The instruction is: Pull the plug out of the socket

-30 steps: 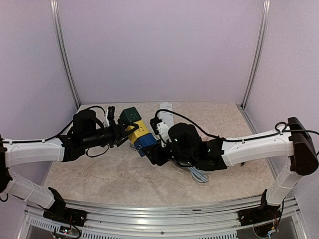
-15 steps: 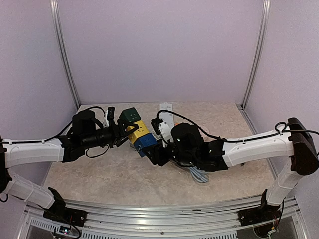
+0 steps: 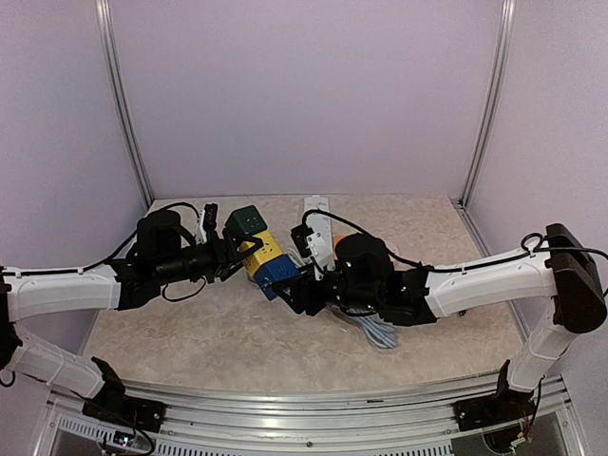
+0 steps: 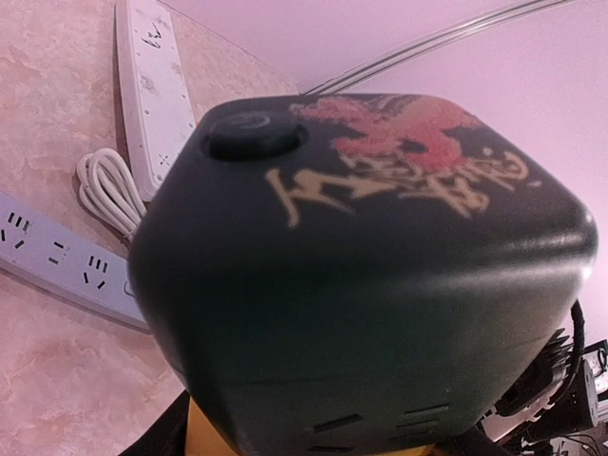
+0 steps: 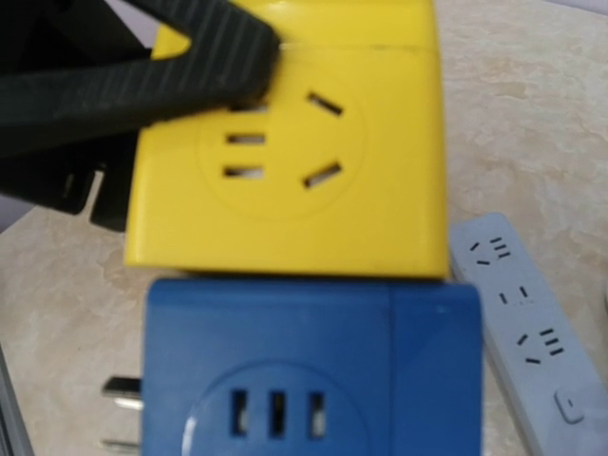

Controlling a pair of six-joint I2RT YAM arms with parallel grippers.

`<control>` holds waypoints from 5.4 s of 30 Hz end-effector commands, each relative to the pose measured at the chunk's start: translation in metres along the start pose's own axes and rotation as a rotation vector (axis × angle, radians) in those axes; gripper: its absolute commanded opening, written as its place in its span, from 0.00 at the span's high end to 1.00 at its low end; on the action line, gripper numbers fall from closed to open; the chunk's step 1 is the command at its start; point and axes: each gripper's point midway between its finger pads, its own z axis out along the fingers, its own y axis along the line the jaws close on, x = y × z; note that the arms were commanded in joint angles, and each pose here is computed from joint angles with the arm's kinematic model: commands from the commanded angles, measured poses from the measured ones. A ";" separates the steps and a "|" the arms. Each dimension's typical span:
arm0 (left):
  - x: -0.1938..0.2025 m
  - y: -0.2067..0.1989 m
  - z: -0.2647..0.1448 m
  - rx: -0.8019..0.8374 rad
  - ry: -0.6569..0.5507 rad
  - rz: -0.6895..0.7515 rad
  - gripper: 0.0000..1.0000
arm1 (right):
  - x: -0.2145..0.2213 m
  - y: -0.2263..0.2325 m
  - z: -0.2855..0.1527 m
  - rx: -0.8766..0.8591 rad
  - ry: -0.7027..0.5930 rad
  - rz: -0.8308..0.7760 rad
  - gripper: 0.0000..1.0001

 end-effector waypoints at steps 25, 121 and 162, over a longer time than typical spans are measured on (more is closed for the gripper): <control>-0.008 0.015 -0.010 -0.032 -0.054 -0.040 0.64 | -0.034 0.026 0.000 0.155 -0.072 0.039 1.00; -0.028 0.006 -0.039 -0.034 -0.122 0.036 0.65 | -0.029 -0.009 -0.018 0.208 -0.038 0.077 1.00; -0.035 0.009 -0.043 -0.055 -0.135 0.036 0.65 | -0.032 0.007 -0.031 0.139 -0.034 -0.053 1.00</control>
